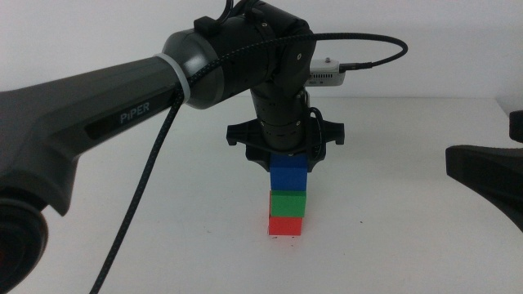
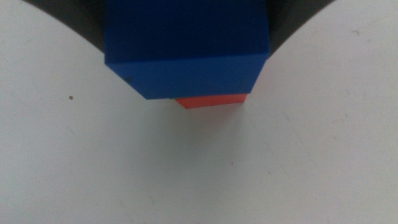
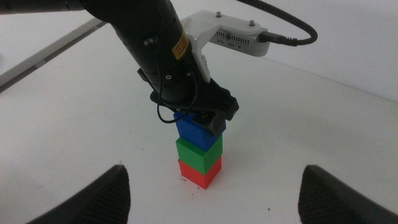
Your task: Stack red cubes first, then green, then blue cubes in a specific spot.
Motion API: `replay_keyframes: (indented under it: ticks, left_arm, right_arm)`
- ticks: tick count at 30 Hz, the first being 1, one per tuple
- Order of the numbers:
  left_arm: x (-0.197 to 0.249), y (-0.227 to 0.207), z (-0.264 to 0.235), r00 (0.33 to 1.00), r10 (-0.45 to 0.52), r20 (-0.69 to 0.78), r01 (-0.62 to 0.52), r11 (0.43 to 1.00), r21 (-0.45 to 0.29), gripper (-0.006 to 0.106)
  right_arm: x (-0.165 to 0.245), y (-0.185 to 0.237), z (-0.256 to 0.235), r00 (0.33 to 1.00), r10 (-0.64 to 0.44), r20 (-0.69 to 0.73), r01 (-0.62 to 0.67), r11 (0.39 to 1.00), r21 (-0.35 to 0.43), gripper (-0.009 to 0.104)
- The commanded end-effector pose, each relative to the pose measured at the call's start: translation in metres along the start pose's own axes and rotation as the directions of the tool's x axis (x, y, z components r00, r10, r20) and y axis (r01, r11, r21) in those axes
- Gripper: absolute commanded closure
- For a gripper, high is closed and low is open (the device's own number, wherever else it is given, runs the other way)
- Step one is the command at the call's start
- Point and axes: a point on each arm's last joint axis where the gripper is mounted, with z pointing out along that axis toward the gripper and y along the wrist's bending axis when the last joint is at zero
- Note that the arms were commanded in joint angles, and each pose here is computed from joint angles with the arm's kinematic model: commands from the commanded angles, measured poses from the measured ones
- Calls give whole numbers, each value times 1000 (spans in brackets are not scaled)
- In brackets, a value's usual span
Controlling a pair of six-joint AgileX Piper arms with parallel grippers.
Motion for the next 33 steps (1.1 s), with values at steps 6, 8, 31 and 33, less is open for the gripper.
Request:
replay_keyframes:
  ticks: [6,8,31,33]
  left_arm:
    - [0,-2,0,999,44,0,-44,999,6,32]
    - [0,-2,0,999,49,0,-49,999,6,15]
    - [33,157,-214,886,233,401,-224,972,-68,7]
    - [52,175,-219,894,197,402,-181,980,-78,7]
  right_arm:
    - [0,0,0,1000,-16,11,16,1000,1,2]
    - [0,0,0,1000,-16,11,16,1000,1,2]
    - [0,0,0,1000,-16,11,16,1000,1,2]
    - [0,0,0,1000,-16,11,16,1000,1,2]
